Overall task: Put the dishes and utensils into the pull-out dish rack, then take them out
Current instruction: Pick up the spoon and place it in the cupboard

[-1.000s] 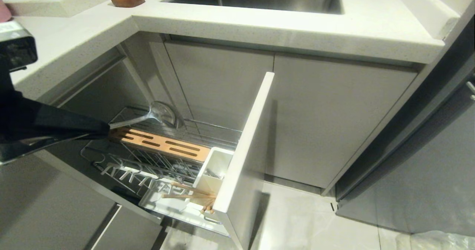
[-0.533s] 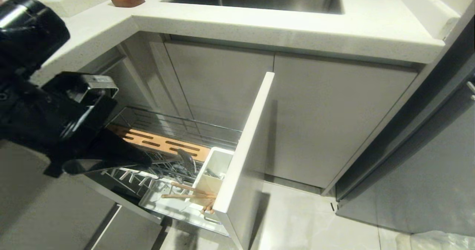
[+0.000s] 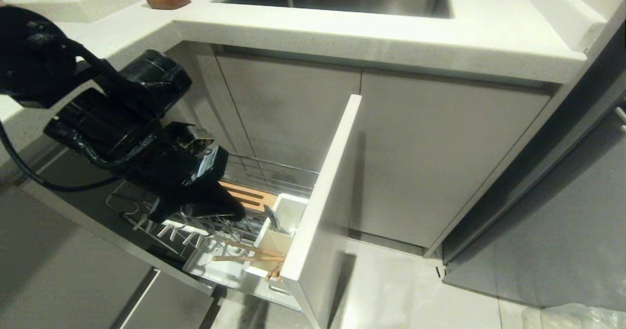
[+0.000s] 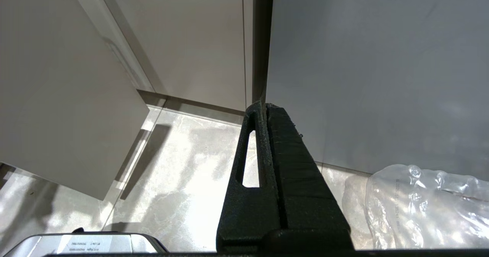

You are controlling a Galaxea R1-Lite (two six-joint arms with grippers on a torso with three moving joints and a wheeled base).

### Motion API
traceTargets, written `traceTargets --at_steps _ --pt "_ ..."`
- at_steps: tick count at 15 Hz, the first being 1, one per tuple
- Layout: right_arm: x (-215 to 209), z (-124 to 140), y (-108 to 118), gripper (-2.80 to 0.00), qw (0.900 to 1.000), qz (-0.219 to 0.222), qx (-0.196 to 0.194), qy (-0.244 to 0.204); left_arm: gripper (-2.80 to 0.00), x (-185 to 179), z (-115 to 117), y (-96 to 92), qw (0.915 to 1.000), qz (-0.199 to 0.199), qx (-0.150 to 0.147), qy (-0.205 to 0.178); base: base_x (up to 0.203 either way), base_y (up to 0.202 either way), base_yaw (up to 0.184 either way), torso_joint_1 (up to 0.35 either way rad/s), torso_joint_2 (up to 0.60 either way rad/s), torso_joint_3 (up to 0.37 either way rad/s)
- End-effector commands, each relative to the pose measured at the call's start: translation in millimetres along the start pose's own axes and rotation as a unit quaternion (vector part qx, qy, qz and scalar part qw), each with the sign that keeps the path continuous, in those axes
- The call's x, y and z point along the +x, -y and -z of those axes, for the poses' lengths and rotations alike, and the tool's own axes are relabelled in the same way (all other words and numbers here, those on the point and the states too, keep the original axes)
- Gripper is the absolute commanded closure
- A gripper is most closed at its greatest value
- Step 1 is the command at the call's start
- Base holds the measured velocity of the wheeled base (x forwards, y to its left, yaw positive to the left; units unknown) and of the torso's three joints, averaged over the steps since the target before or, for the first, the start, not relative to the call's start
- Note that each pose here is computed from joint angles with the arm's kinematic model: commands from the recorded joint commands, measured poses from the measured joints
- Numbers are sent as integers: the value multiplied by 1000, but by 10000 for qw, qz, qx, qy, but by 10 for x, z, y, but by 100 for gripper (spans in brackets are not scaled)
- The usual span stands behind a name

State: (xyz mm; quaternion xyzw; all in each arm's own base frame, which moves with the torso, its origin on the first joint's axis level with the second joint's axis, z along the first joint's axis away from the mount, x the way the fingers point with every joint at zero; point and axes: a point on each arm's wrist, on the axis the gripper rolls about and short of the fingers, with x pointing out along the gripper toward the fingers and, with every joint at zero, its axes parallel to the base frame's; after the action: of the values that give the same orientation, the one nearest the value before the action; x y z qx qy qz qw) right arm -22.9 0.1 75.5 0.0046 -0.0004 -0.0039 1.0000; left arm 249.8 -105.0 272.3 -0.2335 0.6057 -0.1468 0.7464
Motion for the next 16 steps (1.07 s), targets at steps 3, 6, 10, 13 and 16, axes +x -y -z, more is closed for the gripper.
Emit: traceTargets --at_steps 3,6,10,13,16 --pt "1 0 0 0 10000 -1 0 -4 0 266 -244 25 9998 -55 -186 -87 0 0 0 0 0 0" --pt "1 0 0 0 10000 -1 0 -4 0 396 -322 10 9996 -108 -231 -150 0 0 0 0 0 0" --pt "1 0 0 0 10000 -1 0 -4 0 541 -408 -7 9991 -161 -311 -226 0 0 0 0 0 0" --pt "1 0 0 0 10000 -1 0 -4 0 661 -471 -21 9984 -223 -431 -306 0 0 0 0 0 0" --pt "1 0 0 0 10000 -1 0 -4 0 800 -525 -47 9973 -310 -508 -432 0 0 0 0 0 0"
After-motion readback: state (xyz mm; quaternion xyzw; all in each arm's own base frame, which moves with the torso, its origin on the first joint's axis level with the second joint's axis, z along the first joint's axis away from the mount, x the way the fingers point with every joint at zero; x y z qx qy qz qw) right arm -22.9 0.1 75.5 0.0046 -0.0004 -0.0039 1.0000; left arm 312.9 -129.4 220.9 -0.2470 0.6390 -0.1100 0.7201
